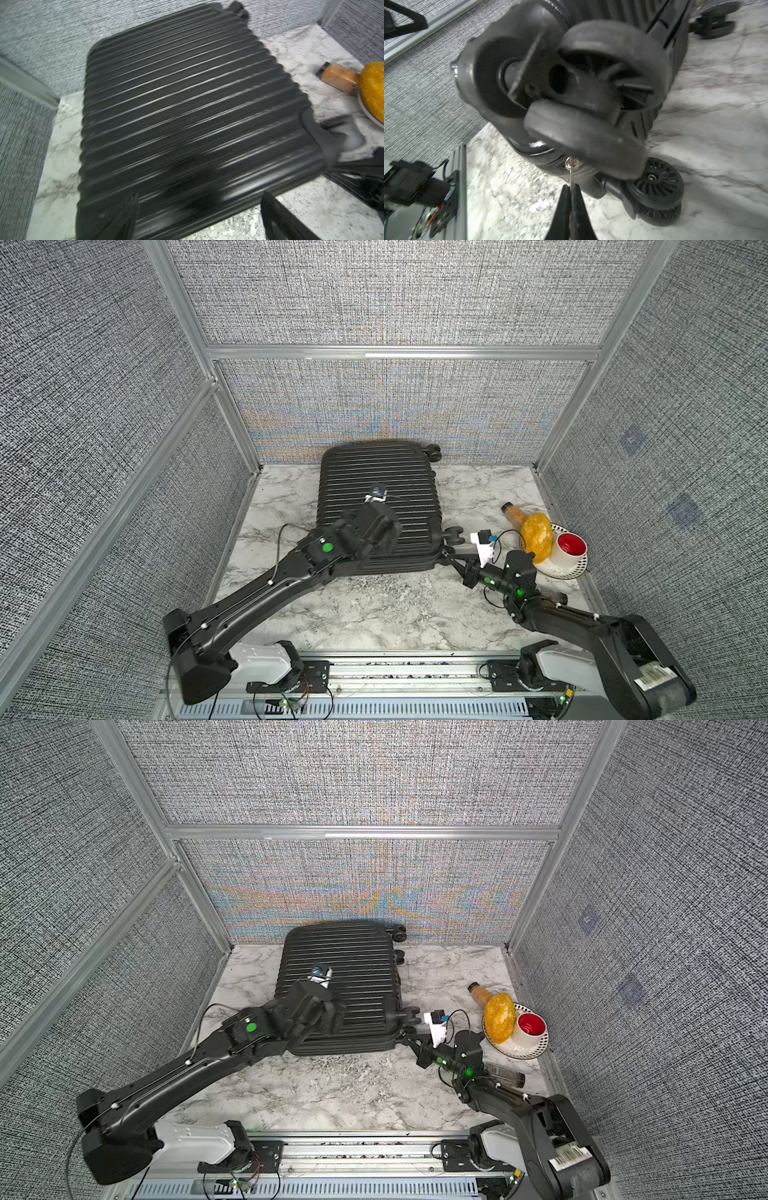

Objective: Open the suitcase zippers
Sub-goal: Adjust the suitcase at the center of the board.

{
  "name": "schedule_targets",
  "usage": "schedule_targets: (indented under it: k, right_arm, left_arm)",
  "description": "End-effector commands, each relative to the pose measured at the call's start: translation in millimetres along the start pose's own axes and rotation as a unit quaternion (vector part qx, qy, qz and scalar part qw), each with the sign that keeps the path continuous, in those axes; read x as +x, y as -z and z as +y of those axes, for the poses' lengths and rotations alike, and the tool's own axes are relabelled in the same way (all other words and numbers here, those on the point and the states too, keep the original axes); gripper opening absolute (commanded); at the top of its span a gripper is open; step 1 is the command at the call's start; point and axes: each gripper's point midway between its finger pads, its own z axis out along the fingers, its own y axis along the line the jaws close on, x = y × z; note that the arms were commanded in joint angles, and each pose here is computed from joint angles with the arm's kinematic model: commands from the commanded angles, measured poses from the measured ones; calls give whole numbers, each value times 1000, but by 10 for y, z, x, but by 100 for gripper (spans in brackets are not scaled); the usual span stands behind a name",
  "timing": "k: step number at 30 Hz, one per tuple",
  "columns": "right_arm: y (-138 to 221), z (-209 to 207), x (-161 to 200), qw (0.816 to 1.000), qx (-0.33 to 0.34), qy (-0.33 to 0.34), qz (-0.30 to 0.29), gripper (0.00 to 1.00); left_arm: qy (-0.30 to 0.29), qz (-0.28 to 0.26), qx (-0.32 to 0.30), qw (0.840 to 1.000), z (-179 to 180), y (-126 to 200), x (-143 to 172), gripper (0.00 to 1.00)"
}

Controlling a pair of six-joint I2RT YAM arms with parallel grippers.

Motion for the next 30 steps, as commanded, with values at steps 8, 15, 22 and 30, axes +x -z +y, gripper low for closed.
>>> schedule_targets:
  k: [8,15,22,30]
  right_arm:
    - [37,-142,-38,998,55,-12,-29,0]
    - [-39,-237,-10,999,30,-42,-14,0]
    - [-56,-513,-74,997,59,-54,-10,0]
    - [-173,-773,-243,996,62,-58,-21,0]
  left_arm:
    - [167,1,-23,986,554,25,570,90]
    - [207,21,-30,978,765,-152,685,90]
    - [211,51,-33,976,769,-370,827,90]
    - [209,69,-47,974,838,-439,922,90]
